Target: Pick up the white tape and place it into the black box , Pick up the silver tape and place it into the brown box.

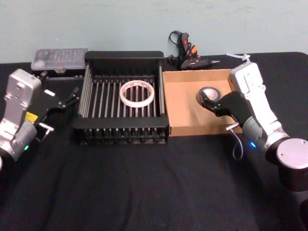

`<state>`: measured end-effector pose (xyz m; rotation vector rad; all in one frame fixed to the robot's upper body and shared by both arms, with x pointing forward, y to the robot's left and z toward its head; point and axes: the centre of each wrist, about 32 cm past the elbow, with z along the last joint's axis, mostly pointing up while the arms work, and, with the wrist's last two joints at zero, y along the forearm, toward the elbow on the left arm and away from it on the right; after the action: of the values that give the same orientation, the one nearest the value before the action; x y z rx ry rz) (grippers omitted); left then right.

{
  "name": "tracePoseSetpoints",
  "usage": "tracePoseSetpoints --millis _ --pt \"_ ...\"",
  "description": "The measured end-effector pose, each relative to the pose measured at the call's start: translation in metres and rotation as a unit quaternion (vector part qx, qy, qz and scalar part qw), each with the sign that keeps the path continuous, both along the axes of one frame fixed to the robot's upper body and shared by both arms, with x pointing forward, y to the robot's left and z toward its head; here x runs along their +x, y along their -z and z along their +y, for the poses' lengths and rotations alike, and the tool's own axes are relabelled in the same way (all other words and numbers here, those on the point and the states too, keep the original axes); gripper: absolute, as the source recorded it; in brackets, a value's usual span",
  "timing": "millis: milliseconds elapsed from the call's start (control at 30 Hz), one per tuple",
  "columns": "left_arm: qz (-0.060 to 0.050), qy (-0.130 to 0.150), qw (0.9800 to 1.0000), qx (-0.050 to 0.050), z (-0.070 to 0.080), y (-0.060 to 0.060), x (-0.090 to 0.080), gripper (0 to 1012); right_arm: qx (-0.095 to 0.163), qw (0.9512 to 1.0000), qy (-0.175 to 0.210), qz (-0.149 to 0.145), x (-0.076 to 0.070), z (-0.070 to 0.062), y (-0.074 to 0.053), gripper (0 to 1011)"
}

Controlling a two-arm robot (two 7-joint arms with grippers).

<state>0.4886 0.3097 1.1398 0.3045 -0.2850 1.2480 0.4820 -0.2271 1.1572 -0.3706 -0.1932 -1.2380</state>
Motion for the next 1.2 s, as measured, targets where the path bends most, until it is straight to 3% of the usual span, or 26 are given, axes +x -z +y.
tracePoseSetpoints --millis 1200 --pt "0.000 0.000 1.0000 0.000 0.0000 0.0000 0.0000 1001 -0.001 1.0000 -0.001 -0.002 -0.0002 -0.0005 -0.0007 1000"
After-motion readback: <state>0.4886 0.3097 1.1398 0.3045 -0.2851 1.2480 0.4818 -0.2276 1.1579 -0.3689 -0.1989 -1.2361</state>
